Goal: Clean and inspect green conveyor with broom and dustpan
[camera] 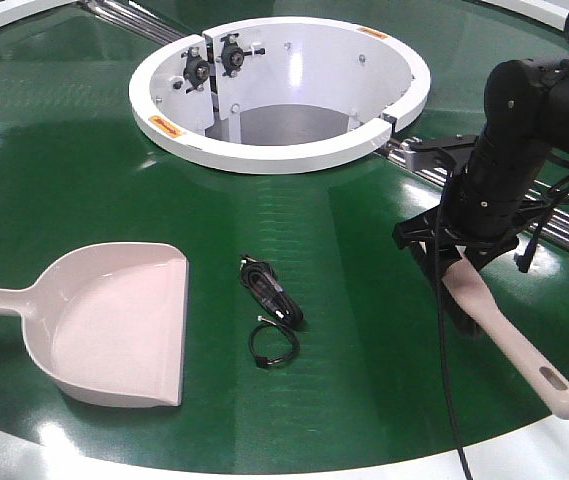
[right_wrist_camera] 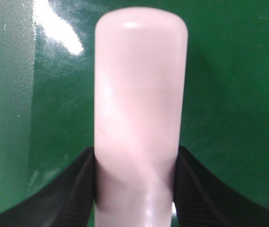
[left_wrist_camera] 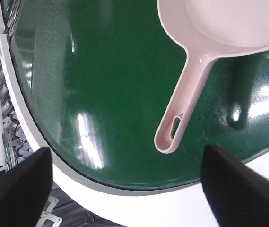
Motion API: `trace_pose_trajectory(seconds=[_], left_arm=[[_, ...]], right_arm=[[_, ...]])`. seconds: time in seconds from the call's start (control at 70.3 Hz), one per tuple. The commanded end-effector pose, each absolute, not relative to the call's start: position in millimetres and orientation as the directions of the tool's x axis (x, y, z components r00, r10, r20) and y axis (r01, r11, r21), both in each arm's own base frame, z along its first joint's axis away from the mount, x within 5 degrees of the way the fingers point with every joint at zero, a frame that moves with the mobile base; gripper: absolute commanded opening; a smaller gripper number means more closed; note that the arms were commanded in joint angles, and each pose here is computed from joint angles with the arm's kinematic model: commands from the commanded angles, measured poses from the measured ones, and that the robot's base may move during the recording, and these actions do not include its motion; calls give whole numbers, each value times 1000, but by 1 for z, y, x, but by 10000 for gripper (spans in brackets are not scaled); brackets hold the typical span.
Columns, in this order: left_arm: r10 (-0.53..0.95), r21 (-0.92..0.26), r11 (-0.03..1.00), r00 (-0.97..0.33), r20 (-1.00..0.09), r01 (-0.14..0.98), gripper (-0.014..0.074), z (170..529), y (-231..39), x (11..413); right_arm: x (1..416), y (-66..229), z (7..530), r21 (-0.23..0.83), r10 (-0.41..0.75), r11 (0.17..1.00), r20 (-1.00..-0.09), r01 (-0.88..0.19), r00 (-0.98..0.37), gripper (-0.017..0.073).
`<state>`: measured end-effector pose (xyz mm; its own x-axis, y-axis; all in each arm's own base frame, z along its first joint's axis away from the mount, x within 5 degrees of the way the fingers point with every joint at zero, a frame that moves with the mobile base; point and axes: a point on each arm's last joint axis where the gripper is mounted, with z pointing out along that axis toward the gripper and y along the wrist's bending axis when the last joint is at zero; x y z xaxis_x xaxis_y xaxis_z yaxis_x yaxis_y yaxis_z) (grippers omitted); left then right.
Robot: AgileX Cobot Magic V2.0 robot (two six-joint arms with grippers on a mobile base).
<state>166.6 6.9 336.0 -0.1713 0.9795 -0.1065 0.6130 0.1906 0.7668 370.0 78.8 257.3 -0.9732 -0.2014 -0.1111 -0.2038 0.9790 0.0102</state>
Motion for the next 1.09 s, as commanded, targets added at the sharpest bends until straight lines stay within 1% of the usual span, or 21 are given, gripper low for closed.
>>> trace_pose_trajectory(seconds=[0.0, 0.171, 0.341, 0.398, 0.54, 0.682, 0.725, 0.796, 0.91, 1.081], left_arm=[[981, 828, 188, -144, -131, 528, 589, 354, 5, 169], [981, 825, 184, -147, -123, 534, 589, 353, 5, 169], [986, 812, 120, -162, -32, 572, 589, 351, 11, 172], [985, 773, 113, -175, -2, 624, 589, 350, 13, 176], [974, 610, 123, -213, 77, 783, 589, 346, 18, 196], [965, 470, 141, -227, 132, 871, 589, 346, 21, 222], [964, 407, 136, -216, 157, 903, 589, 342, 21, 230], [958, 325, 145, -215, 189, 934, 589, 338, 23, 243], [958, 302, 145, -210, 197, 942, 587, 333, 23, 266], [957, 235, 145, -197, 212, 961, 585, 313, 24, 293]], right_arm=[[360, 75, 284, -2, -219, 975, -136, -220, -966, -3], [360, 75, 284, -2, -219, 975, -136, -220, -966, -3], [360, 75, 284, -2, -219, 975, -136, -220, -966, -3], [360, 75, 284, -2, -219, 975, -136, -220, -966, -3], [360, 75, 284, -2, -219, 975, -136, -220, -966, -3], [360, 75, 284, -2, -219, 975, -136, -220, -966, -3], [360, 75, 284, -2, -219, 975, -136, -220, -966, -3], [360, 75, 284, -2, -219, 975, -136, -220, -966, -3], [360, 75, 284, -2, -219, 975, -136, -220, -966, -3], [360, 75, 284, -2, -219, 975, -136, -220, -966, -3]])
